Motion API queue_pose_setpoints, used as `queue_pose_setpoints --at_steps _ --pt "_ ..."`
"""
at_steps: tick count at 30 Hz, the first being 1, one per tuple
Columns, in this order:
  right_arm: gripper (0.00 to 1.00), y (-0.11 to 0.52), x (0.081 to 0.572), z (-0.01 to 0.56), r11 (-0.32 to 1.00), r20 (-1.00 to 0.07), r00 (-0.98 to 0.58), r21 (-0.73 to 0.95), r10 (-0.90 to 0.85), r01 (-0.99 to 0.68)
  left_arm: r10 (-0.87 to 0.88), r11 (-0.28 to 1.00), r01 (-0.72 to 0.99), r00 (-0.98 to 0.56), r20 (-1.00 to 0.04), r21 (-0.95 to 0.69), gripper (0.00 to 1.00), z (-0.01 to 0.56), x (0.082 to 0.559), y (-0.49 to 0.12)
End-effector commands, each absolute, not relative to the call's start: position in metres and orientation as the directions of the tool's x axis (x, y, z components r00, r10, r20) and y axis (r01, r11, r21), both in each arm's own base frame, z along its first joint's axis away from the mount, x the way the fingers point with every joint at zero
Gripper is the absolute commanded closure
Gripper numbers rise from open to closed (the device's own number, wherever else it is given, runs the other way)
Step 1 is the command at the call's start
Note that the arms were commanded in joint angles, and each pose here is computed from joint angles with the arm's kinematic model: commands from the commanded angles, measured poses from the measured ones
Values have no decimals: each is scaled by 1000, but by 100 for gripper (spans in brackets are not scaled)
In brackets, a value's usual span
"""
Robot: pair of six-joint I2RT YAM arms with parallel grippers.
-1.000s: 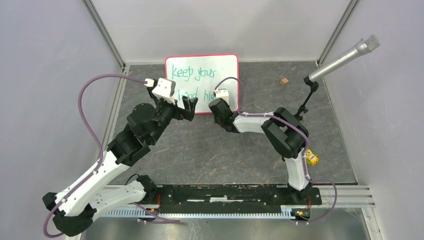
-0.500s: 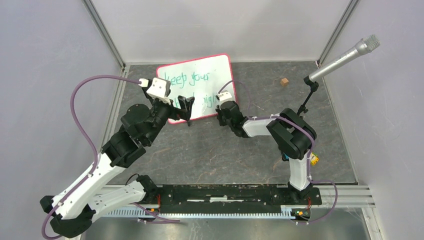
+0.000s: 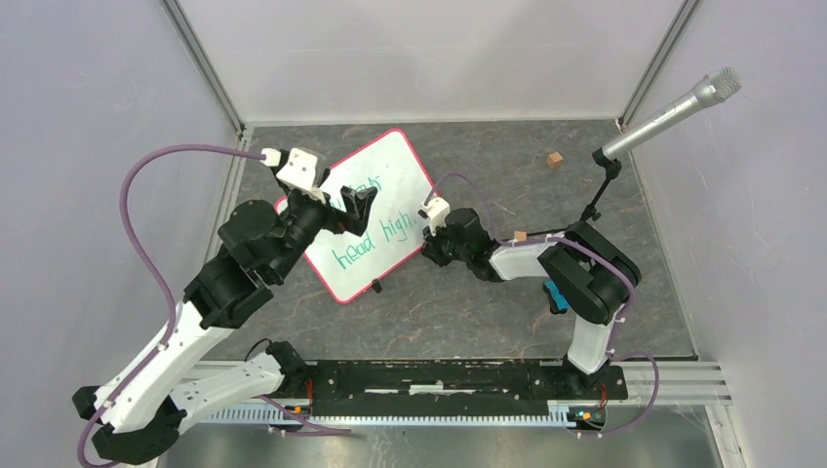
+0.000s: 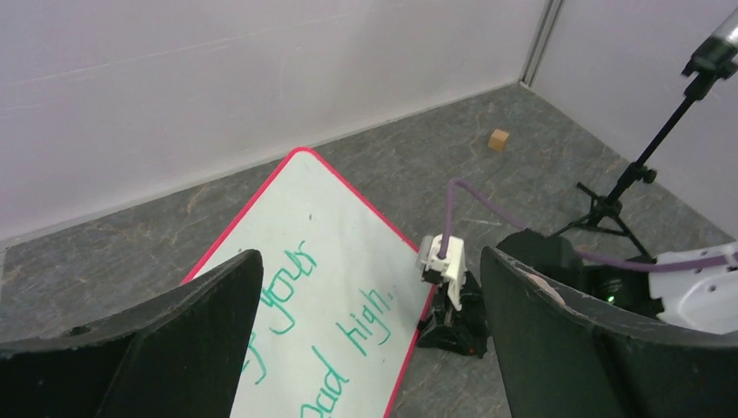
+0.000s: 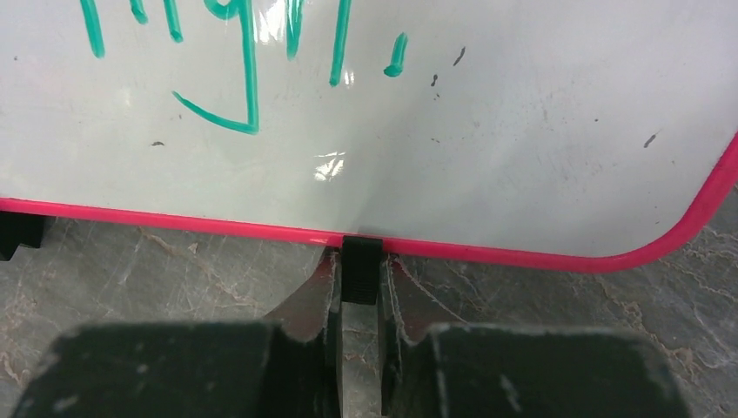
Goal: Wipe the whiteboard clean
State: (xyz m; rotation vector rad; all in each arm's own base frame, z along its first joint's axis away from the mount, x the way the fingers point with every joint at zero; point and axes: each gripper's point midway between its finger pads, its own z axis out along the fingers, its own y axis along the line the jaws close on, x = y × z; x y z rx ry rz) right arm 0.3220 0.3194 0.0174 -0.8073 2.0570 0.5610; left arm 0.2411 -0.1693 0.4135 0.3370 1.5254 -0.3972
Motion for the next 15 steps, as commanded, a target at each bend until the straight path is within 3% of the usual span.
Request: queue_pose_setpoints --at_steps 1,7,10,15 --pt "84 300 282 -8 644 -712 -511 109 -481 -758 43 906 421 41 -998 56 0 397 244 -159" --pt "56 285 282 12 672 -706 -504 55 -497 -739 46 919 388 62 -997 66 0 394 240 -147" --pt "36 266 273 19 689 -703 -501 21 -505 -724 38 922 381 74 -997 63 0 394 238 -143" --pt "25 227 263 37 770 -713 -518 -47 -472 -637 18 920 388 83 -996 49 0 392 236 -142"
